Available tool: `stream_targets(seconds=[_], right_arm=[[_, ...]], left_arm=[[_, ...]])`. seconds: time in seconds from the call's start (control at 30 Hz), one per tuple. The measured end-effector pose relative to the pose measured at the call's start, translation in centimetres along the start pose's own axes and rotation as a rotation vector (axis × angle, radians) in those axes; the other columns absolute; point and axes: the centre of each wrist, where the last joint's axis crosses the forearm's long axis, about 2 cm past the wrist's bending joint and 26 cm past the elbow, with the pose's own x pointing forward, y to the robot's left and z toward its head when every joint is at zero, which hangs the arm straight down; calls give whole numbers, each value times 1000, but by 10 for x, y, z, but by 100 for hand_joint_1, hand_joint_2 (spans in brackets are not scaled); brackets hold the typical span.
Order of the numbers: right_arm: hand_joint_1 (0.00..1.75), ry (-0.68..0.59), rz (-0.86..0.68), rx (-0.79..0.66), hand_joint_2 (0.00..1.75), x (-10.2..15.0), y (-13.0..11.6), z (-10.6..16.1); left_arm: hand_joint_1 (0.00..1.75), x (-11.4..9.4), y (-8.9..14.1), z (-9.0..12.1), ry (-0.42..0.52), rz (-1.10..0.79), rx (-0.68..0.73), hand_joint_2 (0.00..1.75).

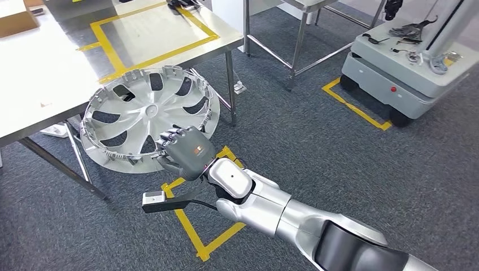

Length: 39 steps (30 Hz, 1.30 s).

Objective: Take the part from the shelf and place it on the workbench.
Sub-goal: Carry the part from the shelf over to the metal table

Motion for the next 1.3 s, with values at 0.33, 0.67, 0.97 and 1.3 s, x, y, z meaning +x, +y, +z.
stream_targets(seconds=[0.33, 0.67, 0.97, 1.3], right_arm=[[175, -7, -5, 2, 175, 4, 1, -1], [175, -8, -31, 22, 175, 7, 5, 3], [175, -8, -32, 17, 175, 7, 5, 3], [175, 266, -130, 91, 175, -13, 1, -11]], left_arm=[[0, -8, 4, 3, 35, 12, 10, 175], [0, -9, 4, 3, 51, 21, 12, 175], [0, -15, 5, 4, 71, 33, 14, 175], [0, -14, 5, 4, 81, 14, 12, 175]])
